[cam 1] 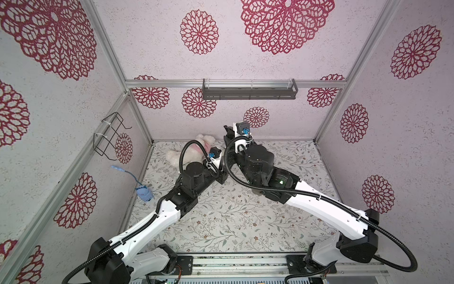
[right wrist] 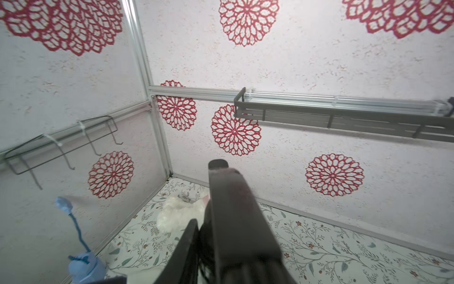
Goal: Attach spray nozzles to spray bottles
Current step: Screw the spray nozzle on the spray bottle.
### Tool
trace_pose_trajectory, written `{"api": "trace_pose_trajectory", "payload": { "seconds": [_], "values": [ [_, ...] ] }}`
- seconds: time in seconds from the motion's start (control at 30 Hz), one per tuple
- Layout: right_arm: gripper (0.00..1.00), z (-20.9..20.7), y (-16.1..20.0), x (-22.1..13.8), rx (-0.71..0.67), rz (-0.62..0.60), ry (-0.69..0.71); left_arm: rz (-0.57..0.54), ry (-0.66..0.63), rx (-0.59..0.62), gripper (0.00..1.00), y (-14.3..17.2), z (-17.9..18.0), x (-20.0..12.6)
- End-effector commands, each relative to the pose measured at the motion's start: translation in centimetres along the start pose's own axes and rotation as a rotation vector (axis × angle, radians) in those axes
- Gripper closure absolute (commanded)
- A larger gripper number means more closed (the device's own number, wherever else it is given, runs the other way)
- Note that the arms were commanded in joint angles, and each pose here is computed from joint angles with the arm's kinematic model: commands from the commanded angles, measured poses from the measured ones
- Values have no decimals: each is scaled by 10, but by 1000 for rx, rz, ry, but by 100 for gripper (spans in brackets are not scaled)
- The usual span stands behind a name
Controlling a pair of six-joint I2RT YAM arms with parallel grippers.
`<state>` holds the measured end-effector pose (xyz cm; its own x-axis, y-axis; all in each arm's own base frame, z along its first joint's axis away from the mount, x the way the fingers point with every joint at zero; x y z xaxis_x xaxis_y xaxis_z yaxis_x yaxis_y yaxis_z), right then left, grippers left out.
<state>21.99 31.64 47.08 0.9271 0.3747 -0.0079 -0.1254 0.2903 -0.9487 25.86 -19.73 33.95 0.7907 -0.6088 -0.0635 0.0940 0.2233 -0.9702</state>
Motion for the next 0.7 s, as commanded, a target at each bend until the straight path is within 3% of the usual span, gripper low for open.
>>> {"api": "trace_pose_trajectory", "payload": {
  "seconds": [0.0, 0.23, 0.47, 0.67],
  "values": [
    [76, 4, 8, 3, -32, -43, 179, -179, -89, 19, 100, -42, 10, -6],
    [73, 21, 13, 10, -39, -33, 139, -182, -132, 16, 100, -40, 11, -8],
    [50, 19, -18, -22, 32, 8, -110, -185, -123, 11, 100, -36, 11, -14],
    [31, 6, -31, -51, 37, 81, -234, -187, -114, 11, 100, -36, 12, -14]
  ]
}}
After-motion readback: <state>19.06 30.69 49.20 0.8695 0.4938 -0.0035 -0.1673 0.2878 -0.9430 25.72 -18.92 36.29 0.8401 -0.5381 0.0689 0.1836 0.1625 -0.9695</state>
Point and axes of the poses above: each gripper's point midway between its finger pads, its own x axis out along the fingers, its own z axis along the line the jaws close on, y = z × x, the point moved 9 cm from there along -x, back along the fingers, and after that the axes turned 13 degrees about x, right-handed, at the moved point
